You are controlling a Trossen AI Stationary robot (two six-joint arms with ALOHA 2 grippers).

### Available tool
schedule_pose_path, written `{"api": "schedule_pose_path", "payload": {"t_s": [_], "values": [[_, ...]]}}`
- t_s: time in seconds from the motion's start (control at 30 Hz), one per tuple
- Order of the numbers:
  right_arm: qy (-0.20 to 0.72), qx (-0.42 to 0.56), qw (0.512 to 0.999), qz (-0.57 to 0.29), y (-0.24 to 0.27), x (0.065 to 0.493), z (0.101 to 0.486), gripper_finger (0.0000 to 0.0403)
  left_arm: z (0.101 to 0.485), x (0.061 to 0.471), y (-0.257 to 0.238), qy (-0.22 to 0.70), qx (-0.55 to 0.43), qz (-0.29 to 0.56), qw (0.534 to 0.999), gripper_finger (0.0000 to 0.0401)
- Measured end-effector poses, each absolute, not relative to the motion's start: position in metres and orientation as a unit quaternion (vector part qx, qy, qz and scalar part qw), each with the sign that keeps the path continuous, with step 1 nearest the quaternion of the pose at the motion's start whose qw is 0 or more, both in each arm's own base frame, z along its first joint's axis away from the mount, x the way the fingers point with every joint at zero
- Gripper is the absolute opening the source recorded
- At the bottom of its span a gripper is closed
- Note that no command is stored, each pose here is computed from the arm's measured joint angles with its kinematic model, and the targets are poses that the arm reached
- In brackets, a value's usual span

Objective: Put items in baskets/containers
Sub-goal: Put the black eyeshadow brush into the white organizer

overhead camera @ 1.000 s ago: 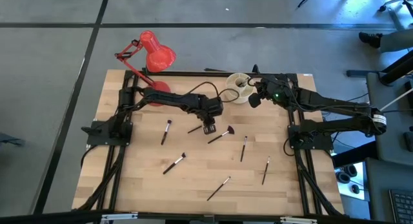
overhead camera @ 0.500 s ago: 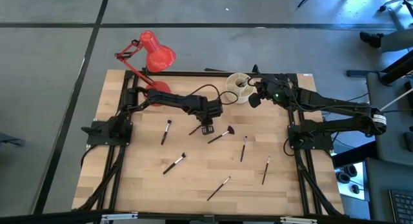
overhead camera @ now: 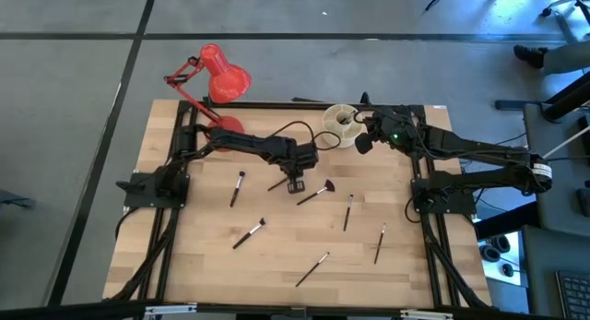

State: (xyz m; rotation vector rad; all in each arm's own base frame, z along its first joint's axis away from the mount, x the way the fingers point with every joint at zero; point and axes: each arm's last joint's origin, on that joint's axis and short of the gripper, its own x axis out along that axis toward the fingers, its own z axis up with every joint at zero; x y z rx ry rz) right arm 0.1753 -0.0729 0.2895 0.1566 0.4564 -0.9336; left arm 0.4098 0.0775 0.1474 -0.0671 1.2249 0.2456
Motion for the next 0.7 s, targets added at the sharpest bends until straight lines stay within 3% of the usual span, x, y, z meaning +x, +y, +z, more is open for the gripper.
{"api": "schedule_pose_path", "payload": {"t_s": [0.2, 0.47, 0.7], "values": [[0.218, 0.074, 0.865, -0.446, -0.073, 0.175, 0.29, 0.0042, 0.187, 0.422, 0.086, 0.515, 0.021, 0.16, 0.842, 0.0003], [0.206, 0.066, 0.858, -0.465, -0.073, 0.173, 0.293, 0.0042, 0.252, 0.455, 0.121, 0.272, 0.121, 0.282, 0.912, 0.0003], [0.185, 0.066, 0.841, -0.504, -0.07, 0.156, 0.3, 0.0042, 0.281, 0.455, 0.165, 0.096, 0.108, 0.325, 0.935, 0.0003]]}}
